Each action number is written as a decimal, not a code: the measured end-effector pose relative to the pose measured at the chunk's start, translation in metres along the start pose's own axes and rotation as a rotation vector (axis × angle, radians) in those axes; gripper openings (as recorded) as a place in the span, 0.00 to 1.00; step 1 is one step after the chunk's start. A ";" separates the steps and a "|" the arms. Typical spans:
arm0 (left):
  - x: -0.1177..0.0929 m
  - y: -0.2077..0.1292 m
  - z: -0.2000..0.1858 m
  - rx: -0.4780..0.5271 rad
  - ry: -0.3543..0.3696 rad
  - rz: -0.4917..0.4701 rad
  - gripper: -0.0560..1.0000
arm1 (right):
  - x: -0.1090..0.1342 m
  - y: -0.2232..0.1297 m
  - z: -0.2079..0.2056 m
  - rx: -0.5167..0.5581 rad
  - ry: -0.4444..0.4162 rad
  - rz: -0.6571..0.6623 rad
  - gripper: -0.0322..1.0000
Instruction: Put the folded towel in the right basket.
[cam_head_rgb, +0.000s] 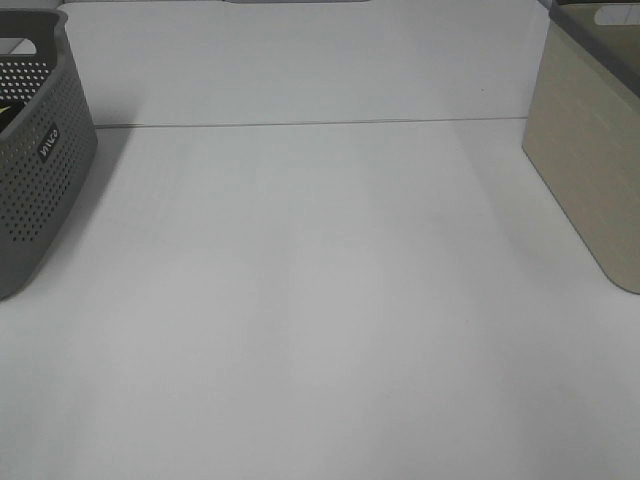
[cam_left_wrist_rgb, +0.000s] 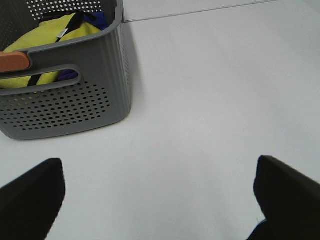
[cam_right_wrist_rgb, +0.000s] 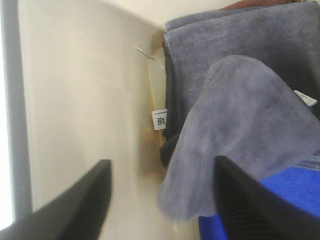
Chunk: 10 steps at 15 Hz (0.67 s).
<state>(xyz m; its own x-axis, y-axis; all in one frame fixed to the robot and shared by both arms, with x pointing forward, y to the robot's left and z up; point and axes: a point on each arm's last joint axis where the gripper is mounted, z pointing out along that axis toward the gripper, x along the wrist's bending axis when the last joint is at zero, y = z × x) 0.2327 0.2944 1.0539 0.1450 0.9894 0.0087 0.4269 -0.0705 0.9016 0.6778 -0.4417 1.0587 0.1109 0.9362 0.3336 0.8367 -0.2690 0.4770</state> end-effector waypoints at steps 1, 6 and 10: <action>0.000 0.000 0.000 0.000 0.000 0.000 0.98 | 0.004 0.000 -0.002 -0.004 0.009 -0.004 0.68; 0.000 0.000 0.000 0.000 0.000 0.000 0.98 | 0.064 0.000 -0.024 -0.021 0.065 -0.121 0.75; 0.000 0.000 0.000 0.000 0.000 0.000 0.98 | 0.130 -0.016 -0.049 0.029 0.104 -0.265 0.75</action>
<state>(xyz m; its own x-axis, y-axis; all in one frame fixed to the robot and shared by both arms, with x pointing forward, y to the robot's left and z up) 0.2327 0.2944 1.0539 0.1450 0.9894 0.0087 0.4269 -0.0705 0.9016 0.6527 -0.3263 1.1343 -0.1679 0.9445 0.2825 0.8446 -0.0100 0.5353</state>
